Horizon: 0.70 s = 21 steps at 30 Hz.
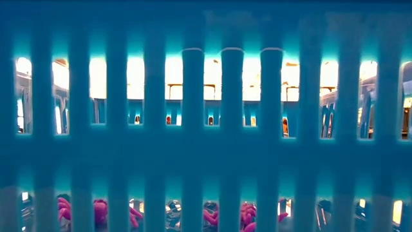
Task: Sort Halloween decoration
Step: Put the green spider toy into the red bin
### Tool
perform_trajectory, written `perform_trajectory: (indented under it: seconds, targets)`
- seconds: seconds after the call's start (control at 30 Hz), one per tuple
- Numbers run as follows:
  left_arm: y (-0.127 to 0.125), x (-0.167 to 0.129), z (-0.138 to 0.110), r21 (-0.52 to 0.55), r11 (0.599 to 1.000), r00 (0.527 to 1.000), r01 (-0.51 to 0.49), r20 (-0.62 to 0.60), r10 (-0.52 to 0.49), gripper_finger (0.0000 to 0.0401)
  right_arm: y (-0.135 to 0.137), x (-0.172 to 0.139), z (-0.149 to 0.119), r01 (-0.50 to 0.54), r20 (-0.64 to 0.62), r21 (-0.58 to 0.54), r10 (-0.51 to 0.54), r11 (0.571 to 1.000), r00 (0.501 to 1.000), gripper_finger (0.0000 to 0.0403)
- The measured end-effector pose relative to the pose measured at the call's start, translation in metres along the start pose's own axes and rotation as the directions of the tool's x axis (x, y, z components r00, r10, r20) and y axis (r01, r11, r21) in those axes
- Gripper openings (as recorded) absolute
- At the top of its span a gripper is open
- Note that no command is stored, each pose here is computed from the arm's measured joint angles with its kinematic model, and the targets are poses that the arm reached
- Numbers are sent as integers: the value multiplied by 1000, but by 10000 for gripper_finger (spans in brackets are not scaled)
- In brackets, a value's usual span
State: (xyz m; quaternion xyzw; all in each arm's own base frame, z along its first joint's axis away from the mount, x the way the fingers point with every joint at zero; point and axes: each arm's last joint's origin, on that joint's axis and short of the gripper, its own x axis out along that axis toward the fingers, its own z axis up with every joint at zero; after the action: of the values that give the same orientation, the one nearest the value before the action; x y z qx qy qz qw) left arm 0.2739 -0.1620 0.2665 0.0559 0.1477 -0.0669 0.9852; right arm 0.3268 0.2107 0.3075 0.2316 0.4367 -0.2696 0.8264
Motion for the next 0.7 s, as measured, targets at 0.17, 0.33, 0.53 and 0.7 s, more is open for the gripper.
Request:
perform_trajectory:
  seconds: [0.17,0.33,0.53,0.7]
  targets:
    - [1,0,-5,-17,999,999,-28,-43,27,129,5,-8,-31,5,-318,139,40,990,947,0]
    - [-1,-1,-11,-36,999,994,-31,-101,27,129,14,-11,-69,99,-499,201,15,975,866,0]
    - [-2,-3,-16,-36,999,988,-29,-150,23,129,24,5,-110,184,-604,127,-71,975,794,0]
    - [-2,-3,-16,-41,999,989,-7,-151,1,129,21,15,-111,242,-616,75,-146,967,774,4]
